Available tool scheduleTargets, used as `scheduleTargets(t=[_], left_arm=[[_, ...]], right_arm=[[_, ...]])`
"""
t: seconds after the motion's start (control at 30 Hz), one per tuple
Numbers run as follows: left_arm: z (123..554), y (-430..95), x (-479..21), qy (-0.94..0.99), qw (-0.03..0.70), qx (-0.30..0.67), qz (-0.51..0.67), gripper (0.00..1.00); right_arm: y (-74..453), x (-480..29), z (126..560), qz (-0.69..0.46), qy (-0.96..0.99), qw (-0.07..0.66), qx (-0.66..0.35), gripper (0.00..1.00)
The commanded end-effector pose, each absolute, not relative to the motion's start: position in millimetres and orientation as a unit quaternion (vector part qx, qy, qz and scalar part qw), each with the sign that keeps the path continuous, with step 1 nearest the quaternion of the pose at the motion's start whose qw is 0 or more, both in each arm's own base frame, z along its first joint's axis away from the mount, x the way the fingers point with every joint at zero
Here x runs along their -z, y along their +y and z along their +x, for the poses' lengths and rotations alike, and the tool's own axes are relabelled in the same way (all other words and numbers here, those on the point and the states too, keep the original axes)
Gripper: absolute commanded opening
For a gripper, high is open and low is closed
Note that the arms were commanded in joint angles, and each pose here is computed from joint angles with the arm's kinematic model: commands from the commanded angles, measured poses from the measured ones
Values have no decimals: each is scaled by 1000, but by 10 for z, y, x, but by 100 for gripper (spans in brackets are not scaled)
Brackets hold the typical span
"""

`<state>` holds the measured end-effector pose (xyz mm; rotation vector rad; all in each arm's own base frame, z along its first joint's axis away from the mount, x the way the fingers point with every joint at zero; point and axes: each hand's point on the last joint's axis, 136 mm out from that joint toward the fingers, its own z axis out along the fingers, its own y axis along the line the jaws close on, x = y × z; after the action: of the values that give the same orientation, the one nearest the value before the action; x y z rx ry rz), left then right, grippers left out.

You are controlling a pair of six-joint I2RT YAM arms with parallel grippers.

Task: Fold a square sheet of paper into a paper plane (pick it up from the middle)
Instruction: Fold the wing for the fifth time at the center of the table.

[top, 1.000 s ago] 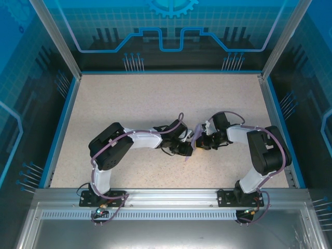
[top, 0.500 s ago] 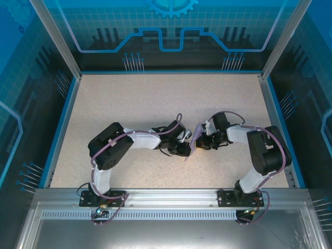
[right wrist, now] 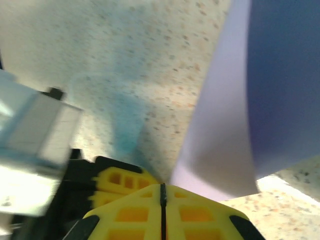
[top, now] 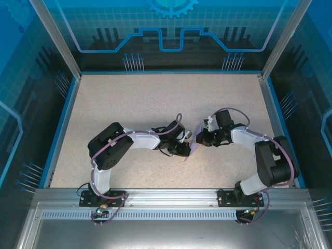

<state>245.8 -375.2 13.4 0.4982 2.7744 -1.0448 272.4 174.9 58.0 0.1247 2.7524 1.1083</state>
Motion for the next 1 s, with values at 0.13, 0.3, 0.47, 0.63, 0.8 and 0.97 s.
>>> scheduleTargets(t=[0.13, 0.3, 0.47, 0.63, 0.8, 0.97], left_arm=[[2305, -3402, 337, 947, 32, 278, 158, 6], [2302, -3399, 330, 946, 35, 281, 157, 6], [2289, -3382, 346, 947, 34, 280, 156, 6], [2275, -3374, 357, 947, 31, 279, 157, 6], [2253, -3357, 362, 947, 28, 277, 159, 6], [2228, -3336, 385, 948, 23, 275, 158, 6]], right_arm=[[1917, -614, 2683, 85, 907, 79, -405, 8], [2008, -434, 2665, 97, 901, 60, -419, 7], [2103, -344, 2660, 96, 899, 52, -424, 7], [2087, -198, 2660, 101, 907, 47, -406, 7], [2003, -72, 2704, 99, 923, 54, -368, 6], [1901, 25, 2762, 96, 938, 64, -327, 5]])
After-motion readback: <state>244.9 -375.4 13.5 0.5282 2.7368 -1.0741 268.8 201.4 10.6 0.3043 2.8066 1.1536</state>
